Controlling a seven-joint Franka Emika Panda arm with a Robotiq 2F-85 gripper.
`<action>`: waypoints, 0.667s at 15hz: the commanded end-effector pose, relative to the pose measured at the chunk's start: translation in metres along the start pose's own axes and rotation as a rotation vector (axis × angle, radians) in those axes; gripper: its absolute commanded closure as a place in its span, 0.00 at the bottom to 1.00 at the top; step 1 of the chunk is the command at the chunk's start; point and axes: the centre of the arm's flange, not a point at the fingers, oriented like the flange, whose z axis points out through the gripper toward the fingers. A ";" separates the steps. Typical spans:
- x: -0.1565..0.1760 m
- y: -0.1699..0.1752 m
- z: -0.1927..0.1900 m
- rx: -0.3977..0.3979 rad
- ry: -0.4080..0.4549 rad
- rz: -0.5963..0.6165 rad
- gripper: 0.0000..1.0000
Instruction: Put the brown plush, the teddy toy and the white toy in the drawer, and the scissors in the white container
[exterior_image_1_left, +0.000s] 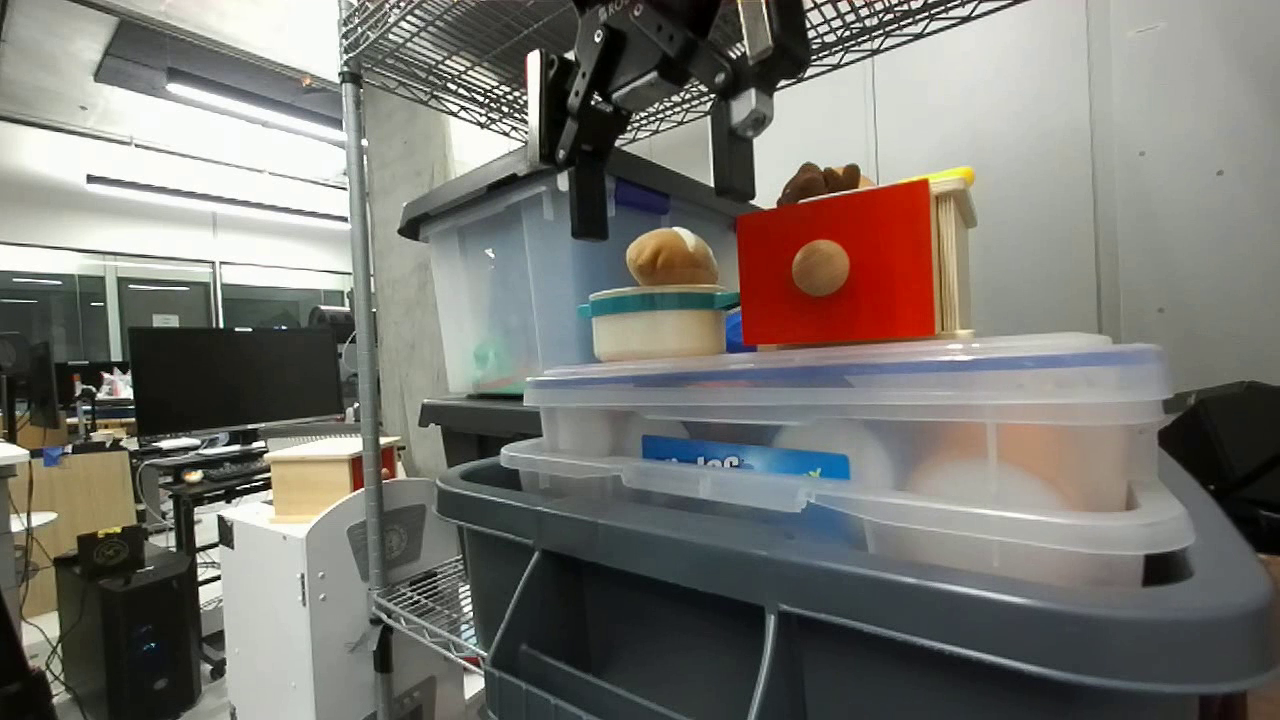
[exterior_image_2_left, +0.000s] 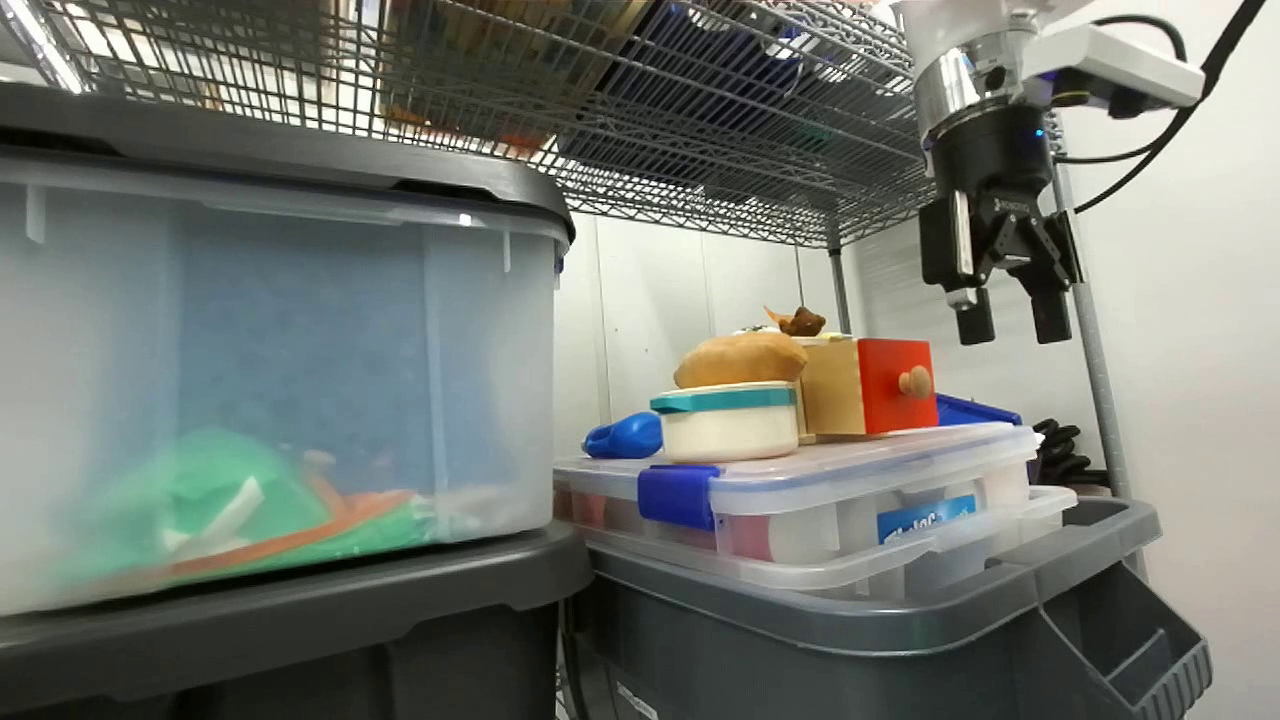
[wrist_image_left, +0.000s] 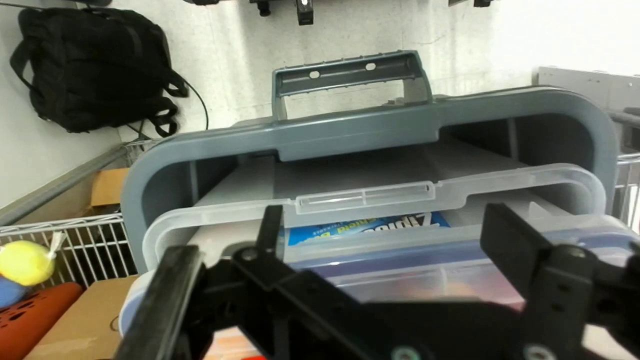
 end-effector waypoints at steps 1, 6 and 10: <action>0.028 -0.011 -0.006 0.038 0.025 -0.044 0.00; 0.066 -0.053 -0.027 0.023 0.068 -0.125 0.00; 0.079 -0.069 -0.041 0.012 0.102 -0.148 0.00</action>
